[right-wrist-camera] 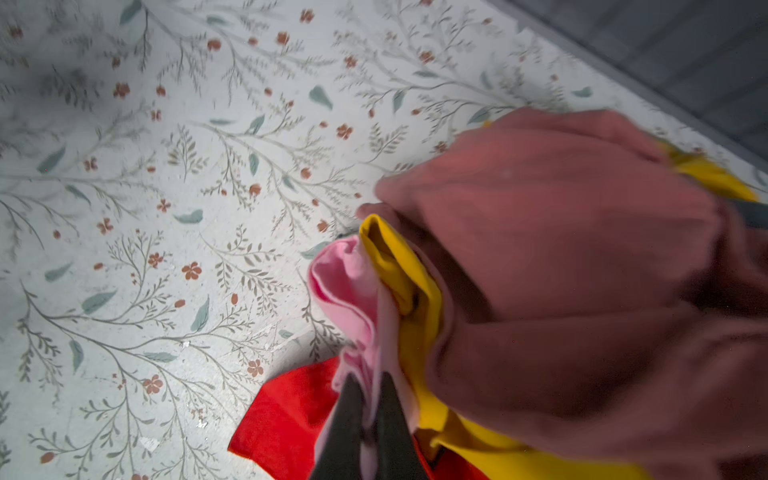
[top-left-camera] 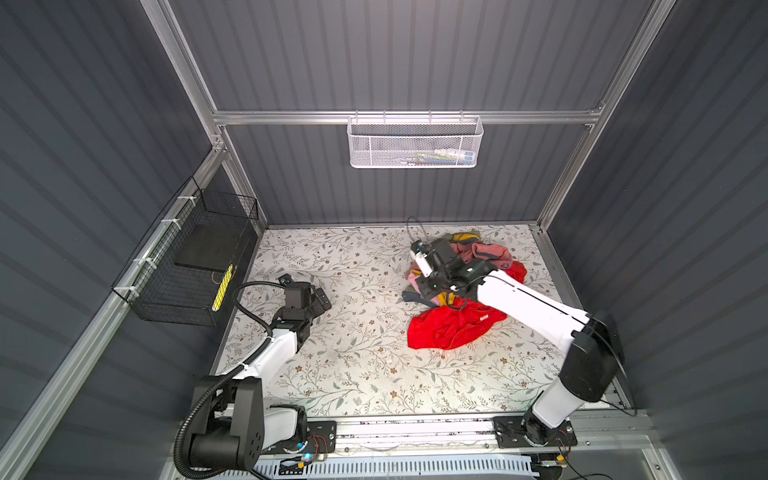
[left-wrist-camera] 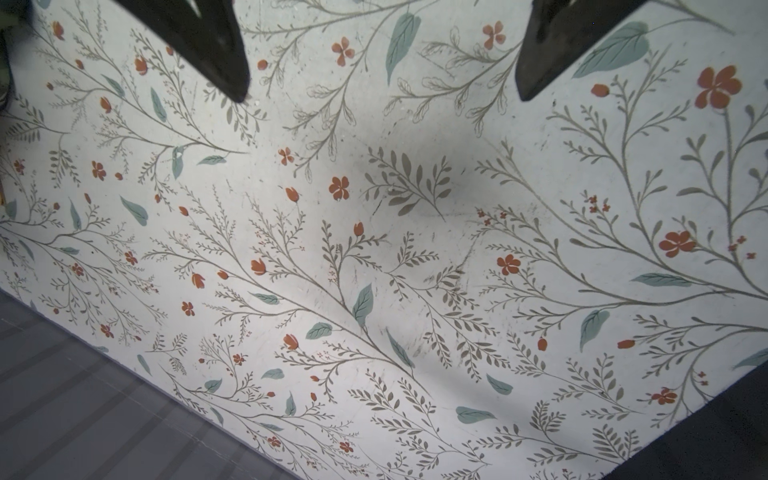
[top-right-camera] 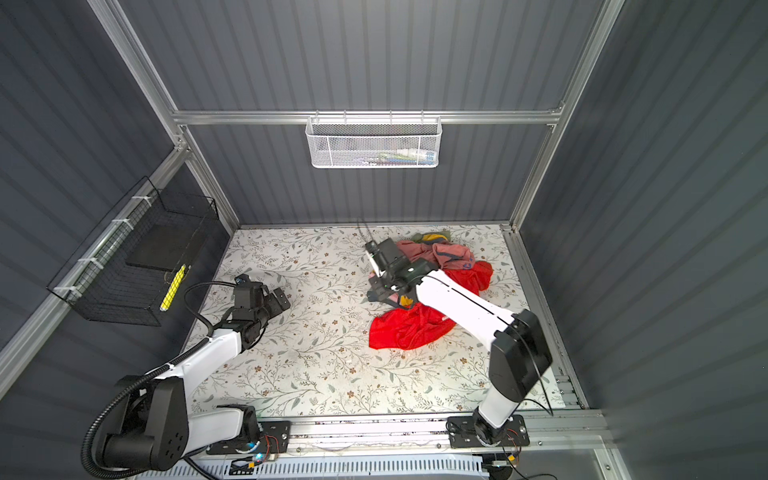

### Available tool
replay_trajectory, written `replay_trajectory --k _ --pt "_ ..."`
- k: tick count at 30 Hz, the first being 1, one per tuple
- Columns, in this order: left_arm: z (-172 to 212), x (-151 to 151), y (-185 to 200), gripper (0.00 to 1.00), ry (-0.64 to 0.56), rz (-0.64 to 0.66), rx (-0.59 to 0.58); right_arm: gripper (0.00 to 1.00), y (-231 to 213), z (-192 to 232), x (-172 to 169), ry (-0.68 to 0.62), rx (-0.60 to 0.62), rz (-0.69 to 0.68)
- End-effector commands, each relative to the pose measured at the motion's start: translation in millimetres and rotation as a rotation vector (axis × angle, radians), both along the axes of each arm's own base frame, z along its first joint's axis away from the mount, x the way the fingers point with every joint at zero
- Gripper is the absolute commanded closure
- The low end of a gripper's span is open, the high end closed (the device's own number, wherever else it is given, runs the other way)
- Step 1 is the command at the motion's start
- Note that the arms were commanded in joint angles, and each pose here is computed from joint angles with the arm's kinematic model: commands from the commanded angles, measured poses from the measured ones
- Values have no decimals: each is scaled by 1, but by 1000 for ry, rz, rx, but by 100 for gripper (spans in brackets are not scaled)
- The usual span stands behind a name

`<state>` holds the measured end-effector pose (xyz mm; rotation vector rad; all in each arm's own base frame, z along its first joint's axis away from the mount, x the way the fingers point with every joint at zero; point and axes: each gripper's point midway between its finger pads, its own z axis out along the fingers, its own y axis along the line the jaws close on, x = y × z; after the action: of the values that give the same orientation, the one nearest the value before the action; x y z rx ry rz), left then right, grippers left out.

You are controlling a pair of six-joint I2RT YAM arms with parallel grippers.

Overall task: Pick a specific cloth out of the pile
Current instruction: 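Grasp the light-pink shirt with the right gripper and lift it up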

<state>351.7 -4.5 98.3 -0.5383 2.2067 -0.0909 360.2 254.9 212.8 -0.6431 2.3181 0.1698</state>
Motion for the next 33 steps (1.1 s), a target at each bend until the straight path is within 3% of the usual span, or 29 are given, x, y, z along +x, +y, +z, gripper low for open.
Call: replay_trajectory --k 1,8,17,33 --pt "1 -2 -4 0 3 -34 6 100 -17 38 -3 -25 112 -42" --pt "-2 2 -10 0 3 -63 -10 100 -61 102 -5 -129 294 -157" --pt "-4 3 -14 0 10 -94 -9 100 -110 179 -16 -270 437 -255" --pt "-4 4 -20 0 6 -134 -16 100 -136 229 -36 -380 523 -318"
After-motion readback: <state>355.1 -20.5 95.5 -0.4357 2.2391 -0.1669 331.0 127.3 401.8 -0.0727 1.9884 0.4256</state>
